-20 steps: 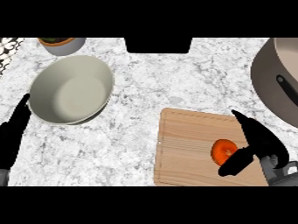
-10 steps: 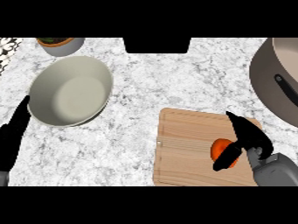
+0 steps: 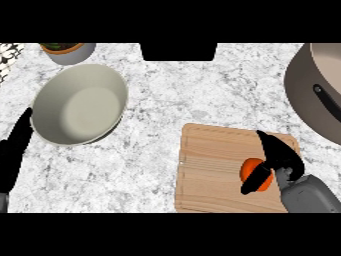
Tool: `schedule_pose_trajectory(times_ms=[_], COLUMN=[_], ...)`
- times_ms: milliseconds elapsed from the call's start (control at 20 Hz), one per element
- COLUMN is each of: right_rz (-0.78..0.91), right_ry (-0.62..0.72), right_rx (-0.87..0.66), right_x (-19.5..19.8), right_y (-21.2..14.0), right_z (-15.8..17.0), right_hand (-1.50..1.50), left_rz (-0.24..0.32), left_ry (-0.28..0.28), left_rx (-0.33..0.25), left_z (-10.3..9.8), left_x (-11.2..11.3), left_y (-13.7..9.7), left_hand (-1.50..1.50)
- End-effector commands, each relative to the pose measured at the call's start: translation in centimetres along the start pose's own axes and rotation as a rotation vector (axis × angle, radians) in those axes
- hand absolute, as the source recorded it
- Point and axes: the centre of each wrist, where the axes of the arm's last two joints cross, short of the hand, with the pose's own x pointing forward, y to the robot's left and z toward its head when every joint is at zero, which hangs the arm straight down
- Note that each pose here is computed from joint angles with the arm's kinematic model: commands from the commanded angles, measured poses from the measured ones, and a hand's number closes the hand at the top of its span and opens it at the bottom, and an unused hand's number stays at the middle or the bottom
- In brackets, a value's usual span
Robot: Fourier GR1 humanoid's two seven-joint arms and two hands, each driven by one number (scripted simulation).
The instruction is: Pick the squash from the cutting board and place it in the pot
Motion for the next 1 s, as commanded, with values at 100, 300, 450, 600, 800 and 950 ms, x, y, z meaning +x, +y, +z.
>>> schedule_pose_trajectory(times_ms=[100,300,450,600,800,950], right_rz=[0.048,0.098,0.085,0.072,0.149,0.247], right_ry=[0.064,-0.013,-0.011,-0.003,-0.161,-0.360], right_rx=[0.058,0.018,-0.001,0.020,-0.019,-0.072], right_x=[-0.9,-1.0,-0.8,0.3,0.6,-1.0], right_y=[1.3,1.8,2.9,1.4,-0.2,-3.7], right_z=[-0.6,-1.2,0.1,-0.5,-0.2,-2.3], right_hand=[-1.50,1.50,1.50,1.50,1.50,1.50], left_rz=[0.007,-0.006,-0.008,-0.001,-0.011,0.004], left_ry=[-0.003,-0.001,0.005,0.002,0.003,-0.021], left_rx=[-0.009,0.005,-0.015,-0.002,-0.008,-0.009], left_z=[1.4,-0.1,0.1,1.0,1.0,0.7], left_x=[0.3,0.3,0.5,0.3,-1.4,0.4], left_y=[0.9,-1.7,-0.8,0.3,2.0,-0.7], left_hand=[0.00,0.00,0.00,0.00,0.00,0.00])
